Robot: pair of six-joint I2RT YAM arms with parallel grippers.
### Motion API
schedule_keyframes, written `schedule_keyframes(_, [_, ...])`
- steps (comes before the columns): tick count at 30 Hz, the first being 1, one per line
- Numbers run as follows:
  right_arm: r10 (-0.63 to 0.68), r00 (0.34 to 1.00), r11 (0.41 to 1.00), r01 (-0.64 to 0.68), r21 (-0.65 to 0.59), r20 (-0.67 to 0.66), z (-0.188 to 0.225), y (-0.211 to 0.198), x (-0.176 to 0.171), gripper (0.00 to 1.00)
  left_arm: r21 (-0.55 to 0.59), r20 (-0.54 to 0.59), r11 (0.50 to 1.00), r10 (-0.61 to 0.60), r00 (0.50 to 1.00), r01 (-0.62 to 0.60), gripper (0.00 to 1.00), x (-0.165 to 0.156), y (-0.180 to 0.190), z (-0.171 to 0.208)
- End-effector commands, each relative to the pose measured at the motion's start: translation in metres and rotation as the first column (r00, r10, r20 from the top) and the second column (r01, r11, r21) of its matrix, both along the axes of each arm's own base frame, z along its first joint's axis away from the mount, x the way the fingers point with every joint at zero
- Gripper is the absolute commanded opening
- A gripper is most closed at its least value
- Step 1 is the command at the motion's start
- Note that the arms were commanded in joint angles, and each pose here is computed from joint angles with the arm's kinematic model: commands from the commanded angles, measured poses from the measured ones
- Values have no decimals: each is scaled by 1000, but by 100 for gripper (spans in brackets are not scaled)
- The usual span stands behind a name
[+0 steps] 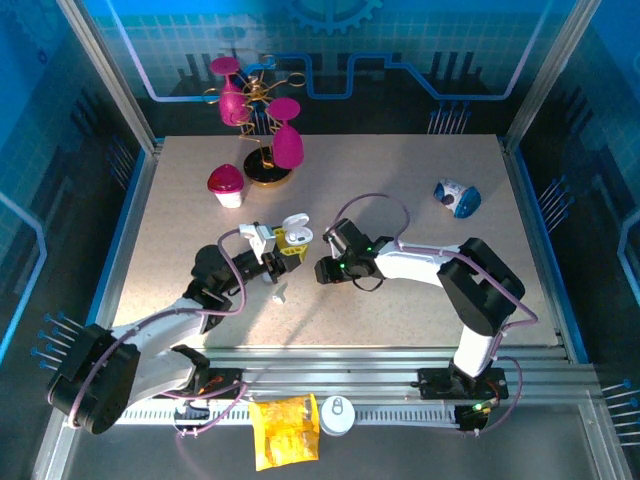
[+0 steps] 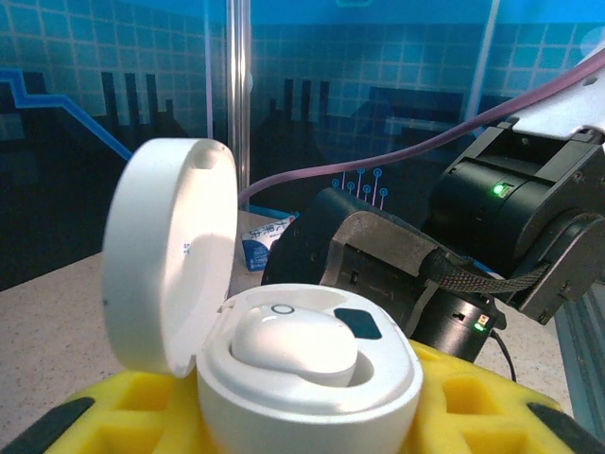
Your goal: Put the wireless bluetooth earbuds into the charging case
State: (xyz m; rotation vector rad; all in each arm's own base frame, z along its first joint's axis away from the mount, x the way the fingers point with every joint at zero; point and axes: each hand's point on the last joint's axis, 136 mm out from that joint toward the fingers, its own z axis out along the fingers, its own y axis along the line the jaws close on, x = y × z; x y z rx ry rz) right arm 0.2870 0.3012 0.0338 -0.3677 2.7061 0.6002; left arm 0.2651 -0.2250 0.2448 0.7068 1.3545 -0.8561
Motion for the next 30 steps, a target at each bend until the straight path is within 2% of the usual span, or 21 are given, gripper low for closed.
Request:
schedule_keyframes(1, [-36, 999, 999, 36, -25, -6, -7, -12, 5, 46, 4, 26, 1000, 5, 1000, -6, 27, -3, 4, 3])
schedule_keyframes(9, [-71, 997, 996, 71, -48, 9, -9, -27, 18, 46, 10, 20, 1000, 6, 1000, -6, 27, -3, 4, 1])
schedule_keyframes(30, [-83, 996, 996, 84, -11, 26, -8, -14, 51, 43, 12, 11, 1000, 5, 1000, -6, 27, -1, 3, -2])
